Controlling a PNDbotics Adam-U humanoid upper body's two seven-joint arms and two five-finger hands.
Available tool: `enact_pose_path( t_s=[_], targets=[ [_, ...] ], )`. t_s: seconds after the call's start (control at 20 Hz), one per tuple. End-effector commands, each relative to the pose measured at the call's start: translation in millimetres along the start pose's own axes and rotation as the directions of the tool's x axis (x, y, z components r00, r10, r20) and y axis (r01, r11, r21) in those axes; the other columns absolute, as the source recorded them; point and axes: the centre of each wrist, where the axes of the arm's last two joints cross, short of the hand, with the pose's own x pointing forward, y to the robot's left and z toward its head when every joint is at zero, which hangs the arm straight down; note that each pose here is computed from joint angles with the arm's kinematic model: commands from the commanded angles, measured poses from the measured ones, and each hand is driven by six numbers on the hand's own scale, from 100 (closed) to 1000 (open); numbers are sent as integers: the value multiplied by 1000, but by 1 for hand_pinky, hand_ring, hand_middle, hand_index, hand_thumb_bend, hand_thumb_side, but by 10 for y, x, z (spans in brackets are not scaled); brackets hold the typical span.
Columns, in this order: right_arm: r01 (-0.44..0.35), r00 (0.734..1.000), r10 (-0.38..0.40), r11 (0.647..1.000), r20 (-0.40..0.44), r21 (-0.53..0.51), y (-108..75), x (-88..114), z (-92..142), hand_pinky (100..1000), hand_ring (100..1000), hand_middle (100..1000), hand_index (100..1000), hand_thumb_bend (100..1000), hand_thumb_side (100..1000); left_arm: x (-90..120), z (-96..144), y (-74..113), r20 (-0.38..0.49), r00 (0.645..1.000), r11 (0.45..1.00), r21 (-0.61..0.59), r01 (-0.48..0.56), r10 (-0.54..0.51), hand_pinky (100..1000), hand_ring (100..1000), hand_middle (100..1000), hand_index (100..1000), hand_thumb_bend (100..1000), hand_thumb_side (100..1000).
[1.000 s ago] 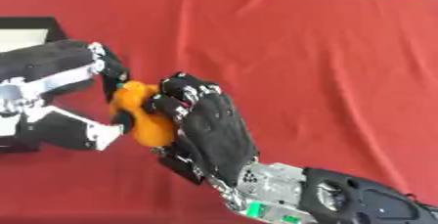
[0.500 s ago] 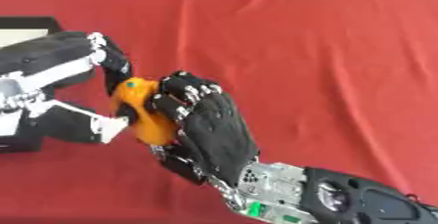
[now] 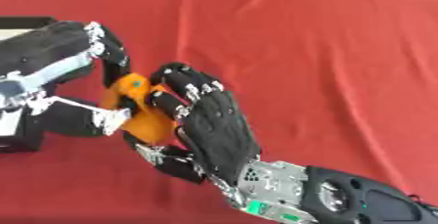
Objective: Pick up the objects with one hand, pass them to the other hand, and then place them into the box on the other side of the table.
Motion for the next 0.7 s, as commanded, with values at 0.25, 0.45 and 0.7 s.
enact_pose_path(
  t_s=[0.25, 0.45, 0.7],
  targets=[
    [-163, 981, 147, 979, -127, -125, -43, 3, -29, 500, 818, 768, 847, 386, 480, 3, 32, 88, -7, 999, 998, 41, 43, -43, 726, 499, 330, 101, 100, 244],
    [-174, 980, 162, 979, -113, -108, -44, 3, -33, 523, 836, 785, 865, 456, 464, -2, 34, 99, -12, 999, 997, 60, 51, -50, 721, 495, 317, 100, 100, 244],
    [-200, 977, 191, 976, -99, -90, -46, -2, -39, 534, 844, 788, 885, 583, 331, -13, 41, 125, -20, 999, 995, 86, 51, -49, 717, 492, 310, 100, 100, 244]
  ],
)
